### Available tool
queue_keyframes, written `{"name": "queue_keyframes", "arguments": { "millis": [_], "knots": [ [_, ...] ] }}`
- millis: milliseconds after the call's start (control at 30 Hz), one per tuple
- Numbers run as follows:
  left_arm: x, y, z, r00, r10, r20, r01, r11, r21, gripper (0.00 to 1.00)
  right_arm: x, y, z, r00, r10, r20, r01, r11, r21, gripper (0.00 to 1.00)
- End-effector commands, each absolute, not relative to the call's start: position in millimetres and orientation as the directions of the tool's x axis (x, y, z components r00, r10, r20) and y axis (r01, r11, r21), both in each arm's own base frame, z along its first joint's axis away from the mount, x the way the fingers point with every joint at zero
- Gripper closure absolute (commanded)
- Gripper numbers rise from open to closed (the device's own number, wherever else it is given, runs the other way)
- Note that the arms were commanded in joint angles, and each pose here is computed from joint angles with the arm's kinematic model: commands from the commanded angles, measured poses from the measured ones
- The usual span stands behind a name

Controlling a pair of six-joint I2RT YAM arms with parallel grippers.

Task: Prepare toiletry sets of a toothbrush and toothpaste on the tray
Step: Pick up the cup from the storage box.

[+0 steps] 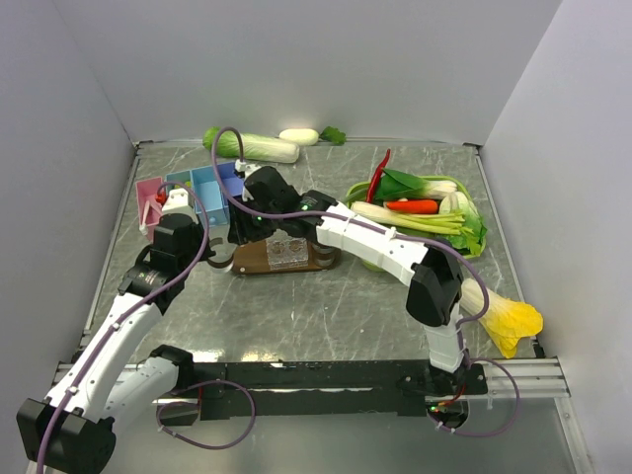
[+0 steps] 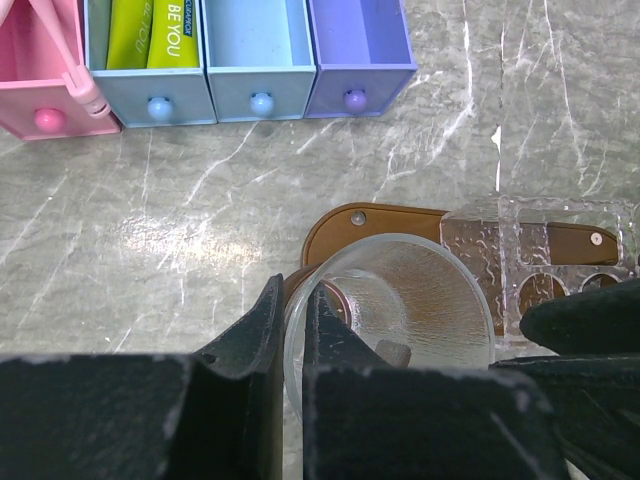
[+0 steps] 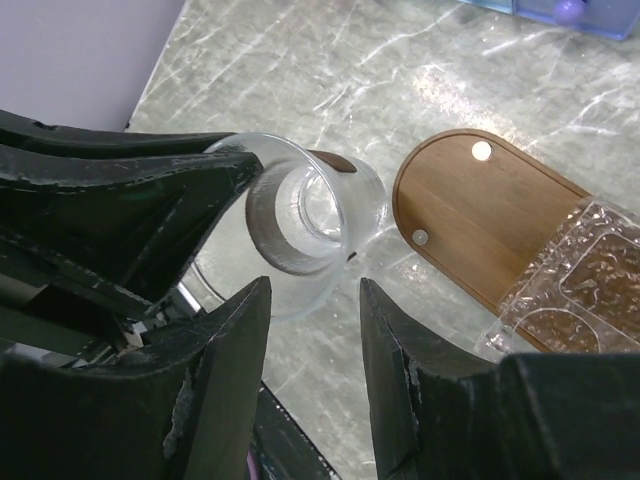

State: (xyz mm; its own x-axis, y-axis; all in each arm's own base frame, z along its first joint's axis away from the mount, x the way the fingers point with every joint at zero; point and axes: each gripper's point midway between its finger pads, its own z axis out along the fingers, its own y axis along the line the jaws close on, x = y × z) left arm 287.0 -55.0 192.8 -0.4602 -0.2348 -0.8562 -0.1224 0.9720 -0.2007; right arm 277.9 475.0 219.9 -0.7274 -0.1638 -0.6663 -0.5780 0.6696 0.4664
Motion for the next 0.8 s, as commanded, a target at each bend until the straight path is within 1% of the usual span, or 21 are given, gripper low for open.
{"name": "queue_keyframes", "arguments": {
  "millis": [0, 200, 400, 500, 533, 600, 633, 667, 733, 767],
  "knots": [
    [300, -58, 233, -0.325, -0.297, -0.898, -0.104, 0.955, -0.278, 0.99, 283, 475, 238, -0.711, -0.149, -0.687, -0.586, 0.666, 0.461, 0.52],
    [300, -61, 237, -0.317, -0.297, -0.901, -0.084, 0.955, -0.285, 0.99, 287, 486, 223, -0.729, -0.171, -0.662, -0.58, 0.667, 0.467, 0.52],
    [299, -68, 239, -0.316, -0.3, -0.9, -0.043, 0.952, -0.302, 0.99, 290, 494, 214, -0.742, -0.18, -0.646, -0.574, 0.667, 0.474, 0.55],
    [299, -71, 241, -0.312, -0.301, -0.901, -0.023, 0.951, -0.31, 0.99, 291, 495, 211, -0.745, -0.18, -0.642, -0.571, 0.67, 0.475, 0.65],
    [299, -72, 240, -0.315, -0.299, -0.901, -0.02, 0.951, -0.309, 0.99, 291, 495, 210, -0.747, -0.181, -0.64, -0.57, 0.671, 0.475, 0.72],
    [299, -72, 241, -0.315, -0.3, -0.9, -0.016, 0.95, -0.311, 0.99, 291, 495, 210, -0.746, -0.182, -0.641, -0.571, 0.67, 0.474, 0.8],
    [299, -75, 240, -0.322, -0.295, -0.9, -0.003, 0.95, -0.311, 0.99, 292, 495, 211, -0.743, -0.182, -0.644, -0.574, 0.668, 0.473, 0.88],
    [299, -76, 240, -0.325, -0.294, -0.899, 0.005, 0.95, -0.313, 0.99, 291, 495, 212, -0.742, -0.183, -0.646, -0.576, 0.666, 0.473, 0.92],
    [299, -81, 241, -0.331, -0.285, -0.9, 0.034, 0.949, -0.313, 0.99, 291, 494, 212, -0.735, -0.192, -0.65, -0.589, 0.657, 0.471, 1.0],
    [297, -87, 242, -0.338, -0.282, -0.898, 0.068, 0.944, -0.322, 0.99, 294, 493, 215, -0.729, -0.187, -0.658, -0.595, 0.649, 0.475, 1.0]
  ]
}}
